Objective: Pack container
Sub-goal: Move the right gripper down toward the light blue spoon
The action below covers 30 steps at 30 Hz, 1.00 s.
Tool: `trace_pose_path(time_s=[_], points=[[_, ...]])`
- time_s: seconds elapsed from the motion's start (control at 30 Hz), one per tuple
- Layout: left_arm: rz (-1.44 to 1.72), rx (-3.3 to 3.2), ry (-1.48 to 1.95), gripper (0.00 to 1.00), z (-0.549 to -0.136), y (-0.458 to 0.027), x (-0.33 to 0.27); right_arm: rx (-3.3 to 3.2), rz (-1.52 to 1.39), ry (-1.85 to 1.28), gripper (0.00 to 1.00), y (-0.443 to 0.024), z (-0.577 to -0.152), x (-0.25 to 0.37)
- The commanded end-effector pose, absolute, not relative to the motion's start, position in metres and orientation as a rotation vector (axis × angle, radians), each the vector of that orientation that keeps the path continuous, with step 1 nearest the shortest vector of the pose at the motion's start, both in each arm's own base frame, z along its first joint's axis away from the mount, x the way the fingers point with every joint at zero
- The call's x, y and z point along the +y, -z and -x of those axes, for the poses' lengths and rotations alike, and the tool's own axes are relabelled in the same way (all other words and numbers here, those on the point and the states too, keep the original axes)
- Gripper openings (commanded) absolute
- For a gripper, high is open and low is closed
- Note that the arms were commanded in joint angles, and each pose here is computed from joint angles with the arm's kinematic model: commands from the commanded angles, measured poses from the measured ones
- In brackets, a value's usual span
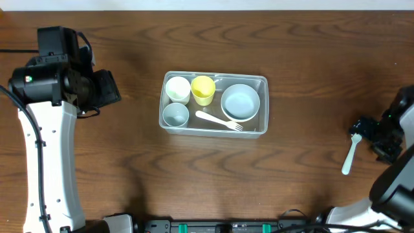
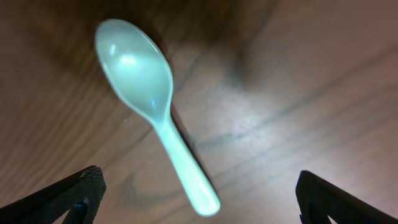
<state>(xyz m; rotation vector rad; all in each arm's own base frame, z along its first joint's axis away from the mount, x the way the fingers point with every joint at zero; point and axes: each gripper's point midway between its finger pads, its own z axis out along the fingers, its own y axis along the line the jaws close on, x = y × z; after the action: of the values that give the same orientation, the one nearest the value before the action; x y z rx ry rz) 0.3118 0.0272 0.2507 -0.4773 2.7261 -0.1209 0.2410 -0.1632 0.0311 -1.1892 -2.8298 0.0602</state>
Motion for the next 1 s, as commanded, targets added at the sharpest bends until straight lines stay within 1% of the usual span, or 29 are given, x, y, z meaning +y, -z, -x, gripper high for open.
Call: trace_pose_path(time_s=[0.0,0.23,0.43,0.77,0.97], points=[[0.492,2.73,0.119,0.59,-0.312,-0.249,0.029,-2.84,1.066,-0.039,0.99,-0.017,-0.244,-0.153],[0.49,2.725,0.119,0.59,-0.313,-0.249,0.029,-2.899,0.905,-0.038,0.99,0.0,-0.253,-0.143],[0.49,2.725,0.119,0.59,-0.313,-0.249,0.029,-2.922,0.897,-0.045,0.99,0.003,-0.257,-0.143],[0.491,2.726,0.119,0.59,-0.313,-0.249,0.029,-2.919,0.897,-0.037,0.99,0.021,-0.246,-0.137],[0.491,2.726,0.119,0.59,-0.313,-0.249,0.029,-2.922,0.905,-0.038,0.99,0.022,-0.247,-0.137]])
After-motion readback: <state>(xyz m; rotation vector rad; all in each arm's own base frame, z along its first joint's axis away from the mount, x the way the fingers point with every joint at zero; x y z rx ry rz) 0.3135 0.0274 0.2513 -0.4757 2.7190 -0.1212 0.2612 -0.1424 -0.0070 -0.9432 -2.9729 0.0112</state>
